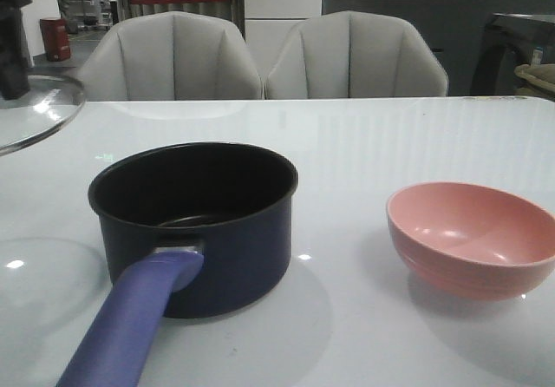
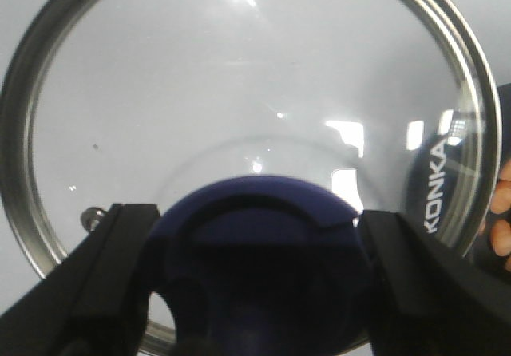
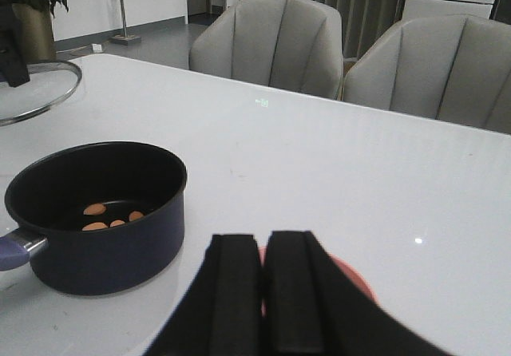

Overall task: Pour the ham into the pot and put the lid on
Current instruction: 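Grasp the glass lid knob with the left gripper and lift it, then carry the lid over the pot and lower it onto the rim, left gripper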

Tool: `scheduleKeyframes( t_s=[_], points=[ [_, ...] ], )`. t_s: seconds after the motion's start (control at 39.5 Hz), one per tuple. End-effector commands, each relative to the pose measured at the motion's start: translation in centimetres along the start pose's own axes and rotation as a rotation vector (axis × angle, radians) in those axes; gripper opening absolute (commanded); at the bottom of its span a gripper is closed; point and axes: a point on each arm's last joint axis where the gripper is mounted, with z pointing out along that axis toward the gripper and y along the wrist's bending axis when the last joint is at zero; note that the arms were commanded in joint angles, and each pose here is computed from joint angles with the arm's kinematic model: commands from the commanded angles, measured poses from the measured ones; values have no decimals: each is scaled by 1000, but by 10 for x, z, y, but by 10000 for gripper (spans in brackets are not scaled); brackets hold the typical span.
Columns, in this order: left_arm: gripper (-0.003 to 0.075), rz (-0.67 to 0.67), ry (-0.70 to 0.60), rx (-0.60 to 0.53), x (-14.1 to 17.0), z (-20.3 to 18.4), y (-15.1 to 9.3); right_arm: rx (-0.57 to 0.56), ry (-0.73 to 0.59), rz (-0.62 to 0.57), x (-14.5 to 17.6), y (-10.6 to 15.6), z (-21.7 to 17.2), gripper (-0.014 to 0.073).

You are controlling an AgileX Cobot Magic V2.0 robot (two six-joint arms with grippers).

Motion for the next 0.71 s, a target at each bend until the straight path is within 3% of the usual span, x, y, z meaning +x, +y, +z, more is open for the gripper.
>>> scheduleKeyframes(
  t_s=[0.0, 0.35, 0.68],
  points=[
    [251, 81, -70, 42, 2, -36, -28, 28, -95, -4, -15, -3, -1, 149],
    [173, 366, -76, 27, 15, -37, -115, 28, -95, -4, -15, -3, -1, 149],
    [174, 474, -26, 47, 26, -20, -154, 28, -95, -4, -15, -3, -1, 149]
  ],
)
